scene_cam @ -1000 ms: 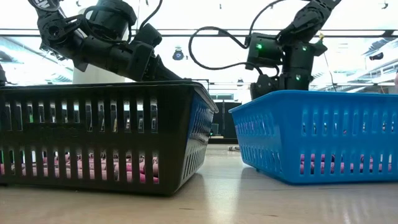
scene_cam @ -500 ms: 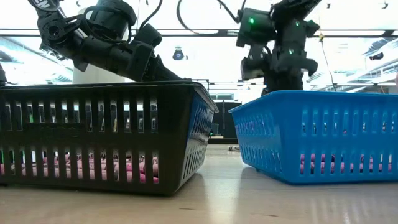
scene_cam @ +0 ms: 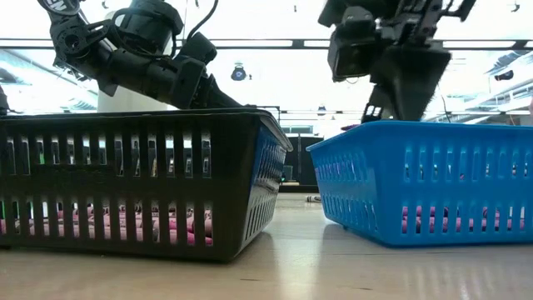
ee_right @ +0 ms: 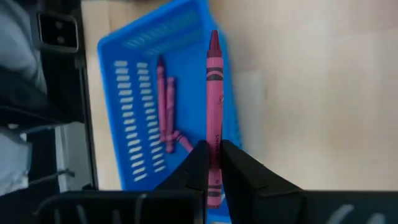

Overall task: Sort crayons
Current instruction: Put the red crayon into the left blue bin

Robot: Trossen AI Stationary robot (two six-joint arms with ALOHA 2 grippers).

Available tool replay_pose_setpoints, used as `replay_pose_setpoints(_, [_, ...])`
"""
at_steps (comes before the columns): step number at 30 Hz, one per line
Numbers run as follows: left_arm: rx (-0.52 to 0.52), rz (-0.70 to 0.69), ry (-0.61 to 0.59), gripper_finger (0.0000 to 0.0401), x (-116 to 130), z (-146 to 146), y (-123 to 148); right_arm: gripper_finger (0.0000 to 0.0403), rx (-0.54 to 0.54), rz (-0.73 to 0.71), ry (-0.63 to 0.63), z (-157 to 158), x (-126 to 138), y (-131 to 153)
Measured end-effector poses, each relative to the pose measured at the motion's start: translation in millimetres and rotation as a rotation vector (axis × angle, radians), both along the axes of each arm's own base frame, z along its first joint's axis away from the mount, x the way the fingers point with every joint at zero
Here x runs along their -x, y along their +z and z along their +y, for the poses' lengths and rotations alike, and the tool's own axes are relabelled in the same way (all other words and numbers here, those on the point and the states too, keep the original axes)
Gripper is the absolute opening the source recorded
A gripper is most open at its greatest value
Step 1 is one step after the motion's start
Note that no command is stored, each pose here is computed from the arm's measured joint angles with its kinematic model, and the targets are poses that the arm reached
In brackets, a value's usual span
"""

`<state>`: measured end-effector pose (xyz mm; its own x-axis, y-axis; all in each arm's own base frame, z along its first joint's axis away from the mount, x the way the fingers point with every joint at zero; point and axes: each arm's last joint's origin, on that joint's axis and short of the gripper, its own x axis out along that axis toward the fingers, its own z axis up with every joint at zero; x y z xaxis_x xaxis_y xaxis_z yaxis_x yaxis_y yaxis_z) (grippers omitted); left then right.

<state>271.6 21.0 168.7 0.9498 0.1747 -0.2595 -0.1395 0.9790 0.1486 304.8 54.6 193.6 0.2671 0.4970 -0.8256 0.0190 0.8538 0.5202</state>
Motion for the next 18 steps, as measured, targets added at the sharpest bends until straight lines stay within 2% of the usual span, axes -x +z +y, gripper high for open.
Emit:
replay_pose_setpoints(6, [0.002, -0.001, 0.0, 0.0235, 0, 0, 0, 0.0038, -0.011, 0.042, -0.011, 16, 4, -1])
replay_pose_setpoints(11, [0.007, -0.01, 0.002, 0.0235, 0, 0, 1, 0.004, 0.026, 0.063, -0.063, 23, 6, -2])
replay_pose_setpoints(18, [0.01, -0.013, -0.007, 0.0235, 0, -3, 1, 0.0085, 0.011, 0.088, -0.106, 23, 6, -2])
